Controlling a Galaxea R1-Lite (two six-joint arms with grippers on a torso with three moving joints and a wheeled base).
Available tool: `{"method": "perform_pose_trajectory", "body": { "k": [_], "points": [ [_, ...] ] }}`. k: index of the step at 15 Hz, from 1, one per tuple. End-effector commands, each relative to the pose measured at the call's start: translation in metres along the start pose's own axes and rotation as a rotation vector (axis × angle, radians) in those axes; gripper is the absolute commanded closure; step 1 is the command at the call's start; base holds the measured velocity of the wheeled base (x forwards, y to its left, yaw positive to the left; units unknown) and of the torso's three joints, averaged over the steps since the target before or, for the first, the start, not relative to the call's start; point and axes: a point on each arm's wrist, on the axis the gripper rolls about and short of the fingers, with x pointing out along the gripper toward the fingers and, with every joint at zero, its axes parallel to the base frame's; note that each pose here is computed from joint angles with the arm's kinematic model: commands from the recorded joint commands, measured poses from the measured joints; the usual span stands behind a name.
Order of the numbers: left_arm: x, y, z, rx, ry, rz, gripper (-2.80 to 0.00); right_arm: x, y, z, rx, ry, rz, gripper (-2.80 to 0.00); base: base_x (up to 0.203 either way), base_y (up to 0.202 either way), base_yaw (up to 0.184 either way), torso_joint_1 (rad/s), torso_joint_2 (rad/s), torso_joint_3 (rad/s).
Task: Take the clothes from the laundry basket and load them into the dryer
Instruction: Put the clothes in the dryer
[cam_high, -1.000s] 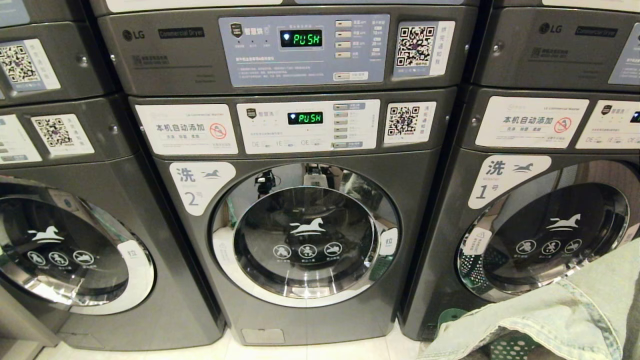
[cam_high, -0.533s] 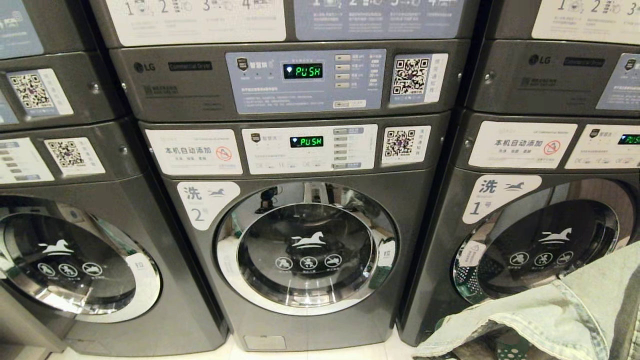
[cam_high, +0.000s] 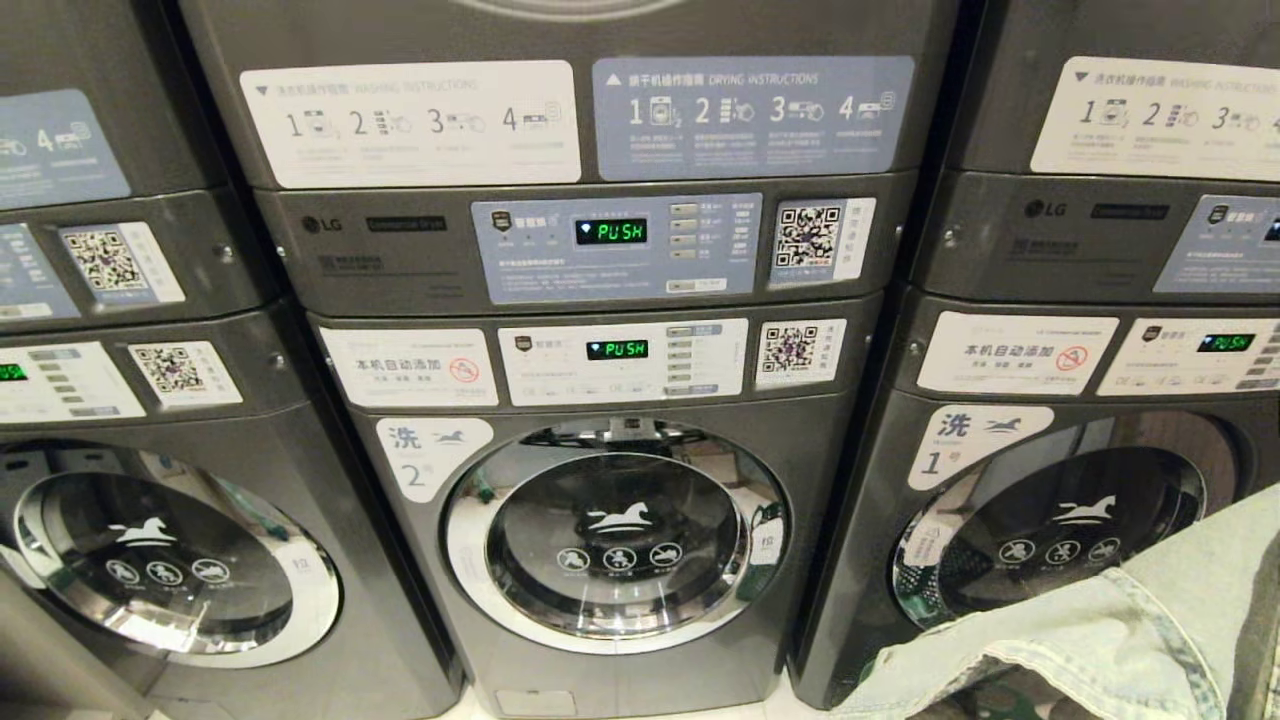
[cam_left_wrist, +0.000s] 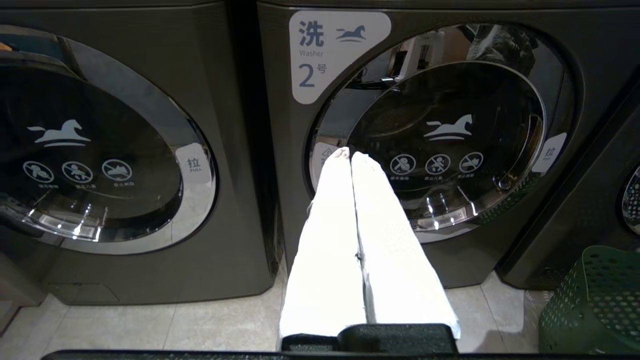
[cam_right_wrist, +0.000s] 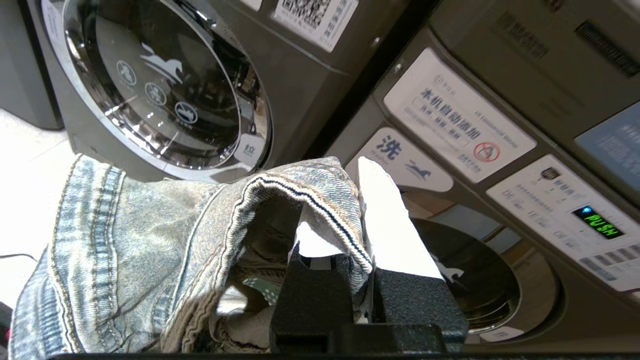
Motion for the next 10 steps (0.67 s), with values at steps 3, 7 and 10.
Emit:
{"method": "perform_pose_trajectory", "body": {
  "k": [3, 7, 10],
  "points": [
    [0.0001, 0.0, -0.0005, 0.0, 0.001, 0.0, 0.0, 0.0001, 0.0001, -0.0001, -0.003, 0.0, 0.003, 0.0, 0.0, 0.0, 0.0, 0.251, -0.56, -0.311],
    [0.0001, 0.0, -0.0005, 0.0, 0.001, 0.0, 0.0, -0.0002, 0.0009, -0.001, -0.002, 0.001, 0.004, 0.0, 0.0, 0.0, 0.0, 0.274, -0.59, -0.319],
    [0.0001, 0.0, -0.0005, 0.0, 0.001, 0.001, 0.0, 0.0005, 0.002, -0.0035, 0.003, 0.008, 0.007, 0.0, 0.0, 0.0, 0.0, 0.234, -0.5, -0.265]
  ]
}}
